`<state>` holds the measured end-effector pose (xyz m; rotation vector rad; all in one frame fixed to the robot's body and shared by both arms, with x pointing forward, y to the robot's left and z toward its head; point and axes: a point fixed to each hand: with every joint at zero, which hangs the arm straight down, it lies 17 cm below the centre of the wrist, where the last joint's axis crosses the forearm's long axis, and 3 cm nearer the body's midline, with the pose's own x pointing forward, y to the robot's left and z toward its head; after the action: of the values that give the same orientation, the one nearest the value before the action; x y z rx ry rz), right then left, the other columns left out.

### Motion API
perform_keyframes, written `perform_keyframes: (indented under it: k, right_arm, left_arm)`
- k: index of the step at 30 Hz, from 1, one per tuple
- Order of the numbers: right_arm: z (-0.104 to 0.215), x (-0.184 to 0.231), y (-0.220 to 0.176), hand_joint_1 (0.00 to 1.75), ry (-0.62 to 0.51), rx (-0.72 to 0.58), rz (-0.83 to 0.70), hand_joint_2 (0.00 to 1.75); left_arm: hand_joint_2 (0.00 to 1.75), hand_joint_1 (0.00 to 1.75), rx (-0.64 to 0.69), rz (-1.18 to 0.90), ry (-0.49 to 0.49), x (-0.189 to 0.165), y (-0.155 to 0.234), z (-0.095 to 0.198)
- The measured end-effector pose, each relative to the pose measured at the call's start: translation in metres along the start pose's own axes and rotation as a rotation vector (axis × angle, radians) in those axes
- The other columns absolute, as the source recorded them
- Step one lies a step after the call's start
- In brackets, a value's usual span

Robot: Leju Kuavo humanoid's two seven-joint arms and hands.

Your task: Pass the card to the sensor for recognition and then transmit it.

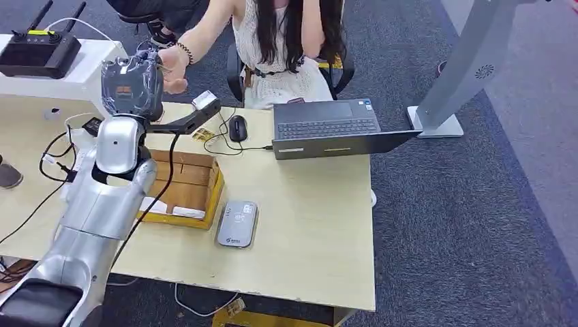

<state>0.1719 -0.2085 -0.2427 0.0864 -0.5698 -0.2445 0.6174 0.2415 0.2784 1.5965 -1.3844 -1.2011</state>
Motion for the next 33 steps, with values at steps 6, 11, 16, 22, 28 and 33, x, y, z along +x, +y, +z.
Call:
perform_keyframes:
  k: [6, 11, 16, 22, 28, 33]
  right_arm:
    - [0.000, -0.001, 0.000, 0.00, 0.001, 0.000, 0.000, 0.00]
    - [0.000, -0.001, 0.000, 0.00, 0.003, 0.001, 0.005, 0.00]
    - [0.001, -0.005, 0.000, 0.00, 0.010, -0.015, 0.010, 0.00]
    - [0.003, -0.009, 0.011, 0.00, 0.008, -0.014, 0.004, 0.00]
    - [0.005, -0.012, 0.008, 0.00, -0.005, -0.043, -0.035, 0.00]
    - [0.008, -0.019, 0.004, 0.00, 0.000, -0.059, -0.065, 0.00]
  left_arm:
    - [1.75, 0.00, -0.002, -0.004, 0.000, -0.002, -0.003, 0.001]
    - [1.75, 0.00, -0.013, -0.007, 0.009, -0.005, -0.009, 0.003]
    - [1.75, 0.00, 0.000, 0.005, 0.000, 0.000, -0.017, 0.012]
    - [1.75, 0.00, 0.028, 0.076, -0.074, 0.022, -0.023, 0.034]
    - [1.75, 0.00, 0.075, 0.233, -0.191, 0.061, -0.014, 0.098]
    - [1.75, 0.00, 0.100, 0.292, -0.210, 0.072, -0.003, 0.145]
